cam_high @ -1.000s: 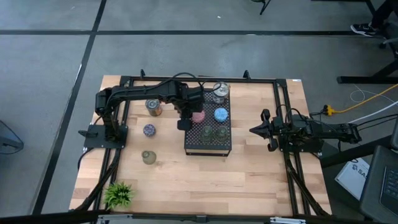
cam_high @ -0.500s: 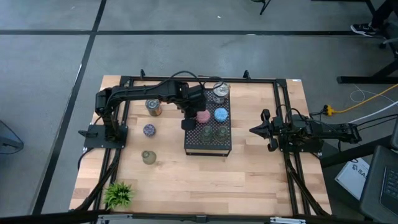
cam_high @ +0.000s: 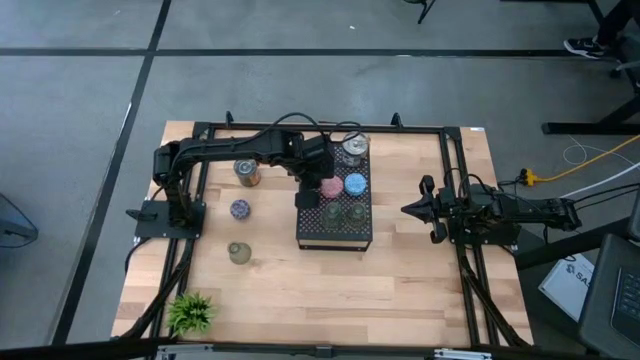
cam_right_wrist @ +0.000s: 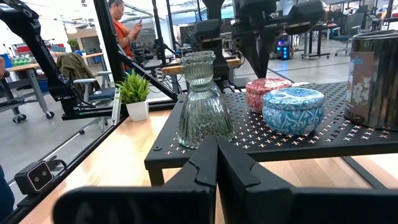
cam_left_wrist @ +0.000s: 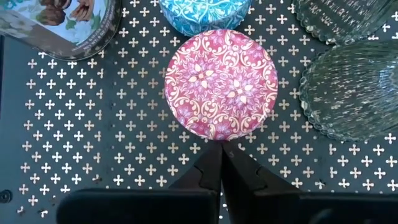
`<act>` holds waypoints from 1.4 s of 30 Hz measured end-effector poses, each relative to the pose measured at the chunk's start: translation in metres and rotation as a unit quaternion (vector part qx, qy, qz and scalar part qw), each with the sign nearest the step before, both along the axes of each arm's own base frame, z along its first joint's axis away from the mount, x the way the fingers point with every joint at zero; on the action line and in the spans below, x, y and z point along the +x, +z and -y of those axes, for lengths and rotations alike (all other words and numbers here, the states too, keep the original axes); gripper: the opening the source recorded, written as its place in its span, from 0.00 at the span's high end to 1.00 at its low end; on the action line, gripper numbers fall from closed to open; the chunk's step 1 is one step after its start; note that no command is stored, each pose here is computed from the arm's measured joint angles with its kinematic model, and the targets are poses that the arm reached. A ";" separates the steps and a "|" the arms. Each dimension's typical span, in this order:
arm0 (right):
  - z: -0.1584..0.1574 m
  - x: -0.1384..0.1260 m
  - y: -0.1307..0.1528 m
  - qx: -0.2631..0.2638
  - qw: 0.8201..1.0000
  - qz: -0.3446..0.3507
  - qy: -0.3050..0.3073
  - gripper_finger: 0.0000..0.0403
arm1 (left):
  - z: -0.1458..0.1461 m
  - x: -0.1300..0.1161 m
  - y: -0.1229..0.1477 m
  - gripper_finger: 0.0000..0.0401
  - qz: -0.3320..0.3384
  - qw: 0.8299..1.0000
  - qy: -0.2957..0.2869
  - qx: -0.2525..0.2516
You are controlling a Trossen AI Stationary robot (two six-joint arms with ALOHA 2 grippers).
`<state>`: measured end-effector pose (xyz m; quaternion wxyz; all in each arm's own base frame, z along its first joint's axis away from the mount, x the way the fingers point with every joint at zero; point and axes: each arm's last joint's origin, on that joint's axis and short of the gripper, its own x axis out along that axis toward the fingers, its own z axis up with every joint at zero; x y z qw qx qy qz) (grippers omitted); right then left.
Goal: Pick & Place candle stick holders
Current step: Put the patterned pink scented candle on the shelf aligned with the other patterned blue scented candle
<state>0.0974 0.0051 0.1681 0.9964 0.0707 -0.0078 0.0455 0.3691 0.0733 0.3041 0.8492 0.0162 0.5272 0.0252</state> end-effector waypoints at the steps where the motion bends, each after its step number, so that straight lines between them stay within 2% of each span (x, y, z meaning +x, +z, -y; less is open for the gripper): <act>1: 0.000 0.000 0.000 0.000 1.000 0.000 0.000 0.99 | 0.000 0.000 0.000 0.99 0.000 1.000 0.000 0.000; 7: 0.000 0.000 0.000 0.000 1.000 0.000 0.000 0.99 | 0.000 0.000 0.000 1.00 -0.003 1.000 0.001 -0.001; 16: 0.000 0.000 0.000 0.000 1.000 0.000 0.000 0.99 | 0.002 -0.002 -0.001 0.99 -0.010 0.999 0.008 -0.037; 27: 0.000 0.000 0.000 0.000 1.000 0.000 0.000 0.99 | 0.007 0.004 -0.008 1.00 -0.014 0.999 0.021 -0.048; 42: 0.000 0.000 0.000 0.000 1.000 0.000 0.000 0.99 | 0.005 0.010 -0.005 1.00 0.024 0.998 0.030 -0.047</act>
